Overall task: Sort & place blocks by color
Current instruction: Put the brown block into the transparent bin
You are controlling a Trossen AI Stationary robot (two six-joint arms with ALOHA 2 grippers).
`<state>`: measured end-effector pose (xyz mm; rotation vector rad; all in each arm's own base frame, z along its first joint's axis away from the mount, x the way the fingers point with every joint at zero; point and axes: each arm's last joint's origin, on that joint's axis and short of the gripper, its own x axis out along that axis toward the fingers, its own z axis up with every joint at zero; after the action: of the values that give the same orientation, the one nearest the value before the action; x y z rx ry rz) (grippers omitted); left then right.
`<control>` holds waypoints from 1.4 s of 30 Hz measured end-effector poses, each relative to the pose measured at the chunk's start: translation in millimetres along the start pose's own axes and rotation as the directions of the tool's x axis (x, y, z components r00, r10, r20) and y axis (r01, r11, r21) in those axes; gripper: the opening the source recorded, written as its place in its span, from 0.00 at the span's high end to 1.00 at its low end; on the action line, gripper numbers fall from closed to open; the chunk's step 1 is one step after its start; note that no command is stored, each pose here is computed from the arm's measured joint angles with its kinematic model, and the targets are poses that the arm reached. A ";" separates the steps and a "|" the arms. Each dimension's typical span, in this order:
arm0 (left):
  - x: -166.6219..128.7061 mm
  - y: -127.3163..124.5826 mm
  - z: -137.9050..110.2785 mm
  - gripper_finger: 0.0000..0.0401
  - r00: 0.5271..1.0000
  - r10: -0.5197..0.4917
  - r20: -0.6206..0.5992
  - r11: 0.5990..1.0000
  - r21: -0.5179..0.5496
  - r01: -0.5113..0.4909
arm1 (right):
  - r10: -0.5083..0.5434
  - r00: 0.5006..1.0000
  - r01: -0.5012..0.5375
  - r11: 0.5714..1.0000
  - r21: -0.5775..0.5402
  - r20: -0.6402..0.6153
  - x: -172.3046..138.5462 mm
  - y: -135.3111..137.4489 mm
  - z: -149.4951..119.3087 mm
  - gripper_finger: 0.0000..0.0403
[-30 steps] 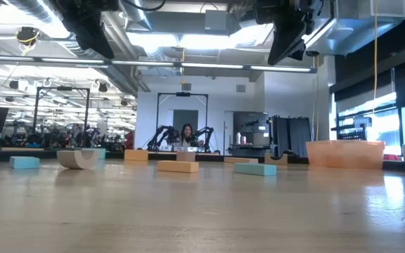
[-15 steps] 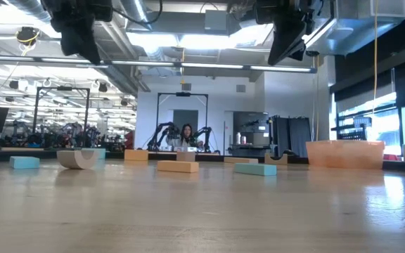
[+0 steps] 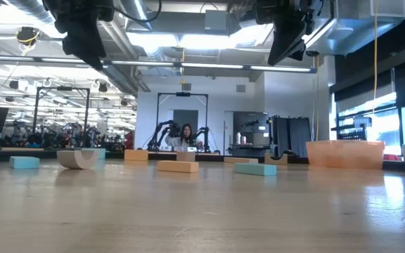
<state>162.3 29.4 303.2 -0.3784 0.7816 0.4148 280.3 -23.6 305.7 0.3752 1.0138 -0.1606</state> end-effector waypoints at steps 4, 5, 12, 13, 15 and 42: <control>0.0 0.0 -0.4 0.22 1.000 -0.003 -0.005 1.000 -0.031 0.003 | 0.000 1.000 0.000 1.000 0.000 0.000 0.0 0.0 0.0 0.99; 0.0 0.3 -1.1 0.19 1.000 0.000 -0.012 0.999 -0.041 0.000 | 0.000 1.000 0.000 1.000 0.000 0.000 0.0 0.0 0.0 0.99; -0.4 2.3 -7.1 0.13 0.997 0.047 -0.062 0.997 -0.050 -0.051 | 0.000 1.000 0.000 1.000 0.002 0.000 0.0 0.0 0.0 0.99; -0.5 2.3 -7.8 0.13 0.997 0.043 -0.071 0.998 -0.049 -0.047 | 0.000 1.000 0.000 1.000 0.001 0.000 0.0 0.0 0.0 0.99; 1.8 2.1 -9.4 0.13 0.996 0.030 -0.084 0.998 -0.051 -0.035 | 0.000 1.000 0.000 1.000 0.000 0.000 0.0 0.0 0.0 0.99; 91.7 -39.9 -58.6 0.13 0.930 0.078 -0.360 0.874 -0.424 -0.238 | 0.005 1.000 -0.005 1.000 0.000 0.014 0.2 0.4 1.3 0.99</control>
<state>205.6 -12.5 204.1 -0.8524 1.0499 0.7110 281.5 -23.7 306.3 0.3757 0.9995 -0.1588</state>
